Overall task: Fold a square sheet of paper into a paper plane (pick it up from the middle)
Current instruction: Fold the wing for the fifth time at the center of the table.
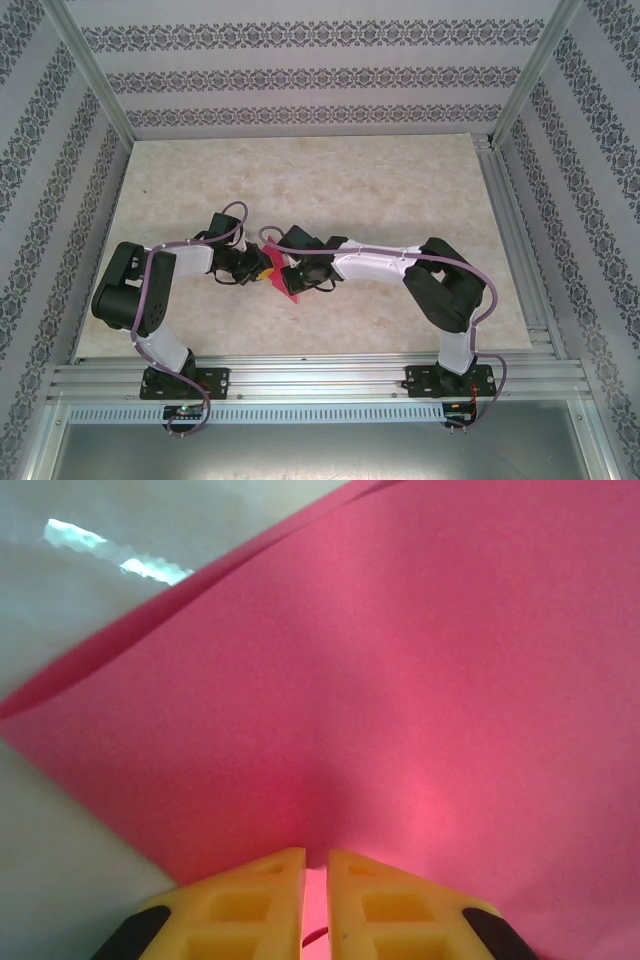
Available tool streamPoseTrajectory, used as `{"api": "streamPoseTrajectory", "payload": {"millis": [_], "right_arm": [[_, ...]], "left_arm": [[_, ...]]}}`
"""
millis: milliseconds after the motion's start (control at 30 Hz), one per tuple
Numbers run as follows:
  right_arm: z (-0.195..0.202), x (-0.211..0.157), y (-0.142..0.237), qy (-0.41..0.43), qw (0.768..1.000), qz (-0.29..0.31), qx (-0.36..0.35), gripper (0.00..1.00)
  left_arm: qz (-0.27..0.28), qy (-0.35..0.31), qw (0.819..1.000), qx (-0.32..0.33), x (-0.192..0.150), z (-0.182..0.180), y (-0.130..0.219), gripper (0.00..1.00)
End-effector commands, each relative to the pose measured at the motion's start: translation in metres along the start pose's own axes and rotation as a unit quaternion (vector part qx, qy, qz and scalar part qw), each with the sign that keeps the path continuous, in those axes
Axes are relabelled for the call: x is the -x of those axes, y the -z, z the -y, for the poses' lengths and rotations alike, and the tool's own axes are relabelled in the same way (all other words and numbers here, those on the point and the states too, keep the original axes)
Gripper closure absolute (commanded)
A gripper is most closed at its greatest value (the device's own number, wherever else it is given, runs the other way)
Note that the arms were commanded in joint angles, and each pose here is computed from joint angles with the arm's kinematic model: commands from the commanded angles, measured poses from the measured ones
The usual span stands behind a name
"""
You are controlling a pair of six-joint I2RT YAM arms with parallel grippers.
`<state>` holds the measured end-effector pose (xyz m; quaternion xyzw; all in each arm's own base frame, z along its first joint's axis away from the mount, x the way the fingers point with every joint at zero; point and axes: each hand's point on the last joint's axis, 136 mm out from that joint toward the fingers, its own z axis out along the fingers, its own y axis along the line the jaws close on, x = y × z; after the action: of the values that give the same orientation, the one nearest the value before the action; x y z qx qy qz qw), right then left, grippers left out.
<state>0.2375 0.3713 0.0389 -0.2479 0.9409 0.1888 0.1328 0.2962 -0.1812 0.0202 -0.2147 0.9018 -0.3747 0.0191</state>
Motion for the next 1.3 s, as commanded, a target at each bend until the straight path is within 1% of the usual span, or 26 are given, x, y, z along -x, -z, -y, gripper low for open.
{"api": "streamPoseTrajectory", "payload": {"millis": [0, 67, 100, 167, 233, 300, 367, 433, 500, 633, 700, 867, 1067, 1267], "right_arm": [[0.006, 0.003, -0.001, 0.032, 0.998, 0.01, -0.049, 0.96], [0.009, 0.003, 0.0, 0.048, 0.996, 0.019, -0.072, 0.98], [0.009, 0.003, -0.001, 0.057, 0.995, 0.027, -0.081, 0.98], [0.01, 0.002, -0.003, 0.069, 0.993, 0.023, -0.091, 0.97], [0.012, 0.002, -0.007, 0.081, 0.991, 0.022, -0.108, 0.97], [0.016, 0.003, -0.009, 0.089, 0.987, 0.026, -0.13, 0.97], [0.014, 0.004, -0.011, 0.103, 0.985, 0.035, -0.135, 0.97], [0.014, 0.005, -0.011, 0.109, 0.983, 0.039, -0.144, 0.97], [0.015, 0.004, -0.011, 0.112, 0.981, 0.042, -0.151, 0.97], [0.01, 0.007, -0.007, 0.134, 0.975, 0.062, -0.166, 0.95], [0.008, 0.006, -0.008, 0.145, 0.972, 0.07, -0.173, 0.96], [0.005, 0.004, -0.011, 0.16, 0.966, 0.076, -0.189, 0.96], [0.01, 0.003, -0.015, 0.165, 0.962, 0.068, -0.207, 0.96], [0.007, 0.004, -0.016, 0.172, 0.961, 0.069, -0.204, 0.95]], "left_arm": [[0.013, 0.004, 1.0, -0.017, 0.01, 0.008, 0.007, 0.83], [0.019, 0.018, 0.999, -0.024, 0.014, 0.01, 0.013, 0.81], [0.022, 0.025, 0.999, -0.029, 0.015, 0.01, 0.016, 0.79], [0.025, 0.033, 0.998, -0.046, 0.016, 0.016, 0.022, 0.73], [0.032, 0.034, 0.998, -0.053, 0.015, 0.02, 0.03, 0.71], [0.048, 0.035, 0.997, -0.052, 0.015, 0.023, 0.041, 0.59], [0.059, 0.036, 0.996, -0.056, 0.013, 0.026, 0.051, 0.47], [0.068, 0.036, 0.995, -0.066, 0.012, 0.03, 0.059, 0.43], [0.071, 0.045, 0.993, -0.077, 0.011, 0.033, 0.062, 0.34], [0.055, 0.072, 0.991, -0.102, 0.01, 0.034, 0.054, 0.3], [0.05, 0.083, 0.989, -0.114, 0.011, 0.034, 0.049, 0.29], [0.054, 0.097, 0.987, -0.114, 0.015, 0.03, 0.045, 0.26], [0.036, 0.096, 0.987, -0.123, 0.013, 0.033, 0.04, 0.26], [0.013, 0.081, 0.989, -0.125, 0.012, 0.036, 0.034, 0.26]]}}
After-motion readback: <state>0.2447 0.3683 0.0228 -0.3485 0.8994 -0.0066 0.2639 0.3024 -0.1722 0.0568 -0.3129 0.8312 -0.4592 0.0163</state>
